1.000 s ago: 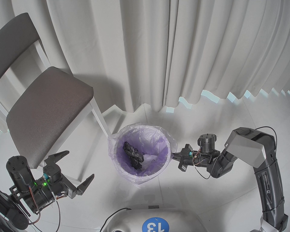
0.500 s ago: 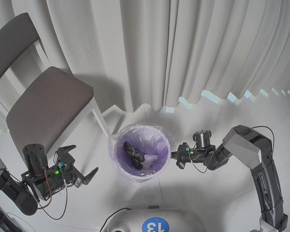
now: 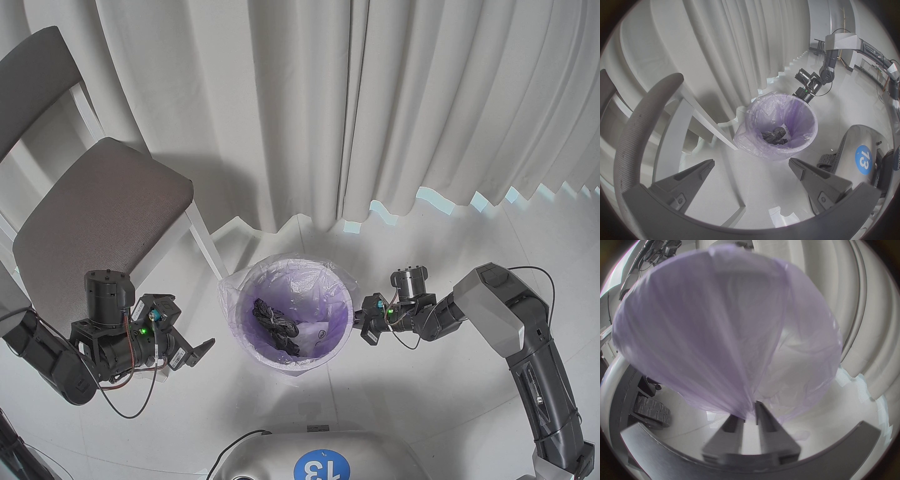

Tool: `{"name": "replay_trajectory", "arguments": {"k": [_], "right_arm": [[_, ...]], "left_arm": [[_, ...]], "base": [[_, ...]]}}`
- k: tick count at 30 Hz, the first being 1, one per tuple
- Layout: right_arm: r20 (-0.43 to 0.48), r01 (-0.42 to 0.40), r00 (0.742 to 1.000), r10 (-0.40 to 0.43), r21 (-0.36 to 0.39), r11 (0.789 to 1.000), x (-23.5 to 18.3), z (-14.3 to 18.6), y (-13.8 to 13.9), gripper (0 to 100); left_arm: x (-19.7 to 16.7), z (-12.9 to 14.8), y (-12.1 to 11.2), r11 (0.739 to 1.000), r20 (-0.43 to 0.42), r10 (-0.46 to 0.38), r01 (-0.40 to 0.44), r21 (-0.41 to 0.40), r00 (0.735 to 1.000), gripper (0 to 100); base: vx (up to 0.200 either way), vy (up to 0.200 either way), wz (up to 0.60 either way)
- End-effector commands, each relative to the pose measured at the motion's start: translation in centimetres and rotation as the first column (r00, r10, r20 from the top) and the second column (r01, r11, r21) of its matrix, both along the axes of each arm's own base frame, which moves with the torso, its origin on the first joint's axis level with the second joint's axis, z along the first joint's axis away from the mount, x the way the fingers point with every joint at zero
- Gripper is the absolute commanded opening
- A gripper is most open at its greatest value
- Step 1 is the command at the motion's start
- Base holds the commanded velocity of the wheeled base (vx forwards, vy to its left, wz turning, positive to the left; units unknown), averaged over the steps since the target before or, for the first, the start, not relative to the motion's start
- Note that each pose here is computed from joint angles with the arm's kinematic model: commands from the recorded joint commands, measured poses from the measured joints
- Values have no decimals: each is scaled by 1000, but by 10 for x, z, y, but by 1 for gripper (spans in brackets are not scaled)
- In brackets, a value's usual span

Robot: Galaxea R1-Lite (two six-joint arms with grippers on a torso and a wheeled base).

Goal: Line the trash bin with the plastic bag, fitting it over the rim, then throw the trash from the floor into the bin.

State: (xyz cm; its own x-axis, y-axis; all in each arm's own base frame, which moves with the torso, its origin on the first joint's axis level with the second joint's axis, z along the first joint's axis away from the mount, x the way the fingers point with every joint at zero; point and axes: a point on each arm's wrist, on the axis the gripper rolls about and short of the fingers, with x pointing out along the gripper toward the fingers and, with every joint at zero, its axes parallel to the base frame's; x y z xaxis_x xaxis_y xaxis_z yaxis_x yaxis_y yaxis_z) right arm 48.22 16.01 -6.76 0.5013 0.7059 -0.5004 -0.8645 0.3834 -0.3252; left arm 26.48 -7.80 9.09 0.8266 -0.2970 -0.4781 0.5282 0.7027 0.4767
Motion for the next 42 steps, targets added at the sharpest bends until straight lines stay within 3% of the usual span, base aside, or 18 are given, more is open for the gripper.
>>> {"name": "replay_trajectory", "arguments": {"k": [1, 11, 19, 23, 26, 35, 42], "right_arm": [[-4, -7, 1000, 6, -6, 1000, -2, -5, -1, 100], [49, -87, 995, 83, 89, 992, -26, 53, -23, 100], [77, -139, 989, 126, 185, 973, -54, 100, -58, 100], [91, -137, 989, 120, 226, 964, -64, 122, -80, 100], [109, -109, 990, 85, 238, 965, -71, 135, -102, 100], [107, -92, 992, 67, 246, 965, -84, 134, -115, 100], [124, -74, 991, 43, 256, 964, -90, 123, -133, 100]], "left_arm": [[7, -12, -1, 1000, -36, 9, -8, 20, 999, 100], [19, -25, 0, 998, -50, 4, -1, 60, 999, 100], [41, -21, 6, 983, 19, -49, 45, 175, 999, 100], [56, -22, 12, 959, 57, -131, 112, 261, 990, 100], [78, -26, 22, 919, 93, -236, 191, 344, 967, 100], [97, -30, 22, 912, 57, -257, 223, 346, 965, 100], [118, -42, 3, 899, 47, -299, 266, 347, 953, 100]], "base": [[0, 0, 0], [0, 0, 0], [0, 0, 0], [0, 0, 0], [0, 0, 0], [0, 0, 0], [0, 0, 0]]}}
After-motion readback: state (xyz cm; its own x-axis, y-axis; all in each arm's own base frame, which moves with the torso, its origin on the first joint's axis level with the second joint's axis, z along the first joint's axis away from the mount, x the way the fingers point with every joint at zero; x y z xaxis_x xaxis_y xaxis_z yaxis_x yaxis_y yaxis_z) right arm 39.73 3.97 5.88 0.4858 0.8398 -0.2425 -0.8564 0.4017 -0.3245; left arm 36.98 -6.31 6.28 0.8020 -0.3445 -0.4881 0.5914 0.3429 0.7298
